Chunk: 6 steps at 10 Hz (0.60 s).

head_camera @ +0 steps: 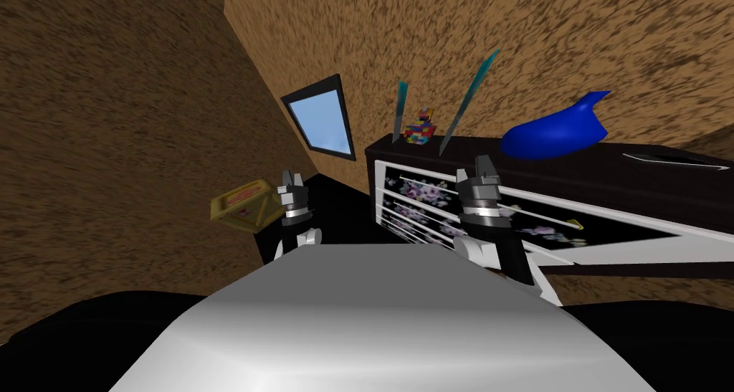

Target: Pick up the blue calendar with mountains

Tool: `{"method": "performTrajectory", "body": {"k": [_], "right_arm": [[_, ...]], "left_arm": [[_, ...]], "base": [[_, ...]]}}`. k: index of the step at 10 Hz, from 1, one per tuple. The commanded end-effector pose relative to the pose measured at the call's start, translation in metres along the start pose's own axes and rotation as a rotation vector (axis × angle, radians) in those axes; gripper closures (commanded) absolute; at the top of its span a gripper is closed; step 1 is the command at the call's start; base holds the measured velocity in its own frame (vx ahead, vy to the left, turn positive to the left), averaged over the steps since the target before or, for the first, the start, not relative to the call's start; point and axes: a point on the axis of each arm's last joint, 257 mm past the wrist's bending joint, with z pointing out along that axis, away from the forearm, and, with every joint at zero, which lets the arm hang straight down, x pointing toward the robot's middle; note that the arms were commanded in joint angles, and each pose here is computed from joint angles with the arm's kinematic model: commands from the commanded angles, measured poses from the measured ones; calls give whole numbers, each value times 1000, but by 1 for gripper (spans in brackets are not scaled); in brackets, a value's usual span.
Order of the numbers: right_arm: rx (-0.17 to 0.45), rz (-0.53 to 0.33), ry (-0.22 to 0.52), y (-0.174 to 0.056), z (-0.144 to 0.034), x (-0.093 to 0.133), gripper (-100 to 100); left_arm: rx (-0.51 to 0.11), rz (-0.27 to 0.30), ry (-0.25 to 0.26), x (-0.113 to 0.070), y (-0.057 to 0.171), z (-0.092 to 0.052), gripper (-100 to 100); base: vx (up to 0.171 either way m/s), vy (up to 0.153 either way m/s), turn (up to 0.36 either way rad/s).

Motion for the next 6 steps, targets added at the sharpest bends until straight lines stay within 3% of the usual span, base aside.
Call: {"method": "performTrajectory", "body": {"k": [1,3,4,6], "right_arm": [[56,-53,4,-14,-7,-17,-100],[158,-125,16,-39,-19,-42,-100],[155,-143,8,-37,-18,-49,-100],[257,-214,20,-58,-31,-76,-100]], "left_arm": [[0,0,0,0,0,0,0],[0,0,0,0,0,0,0],[0,0,0,0,0,0,0],[0,0,0,0,0,0,0]], "base": [[81,171,-48],[83,257,-75],[13,206,-46],[67,234,-58]]}}
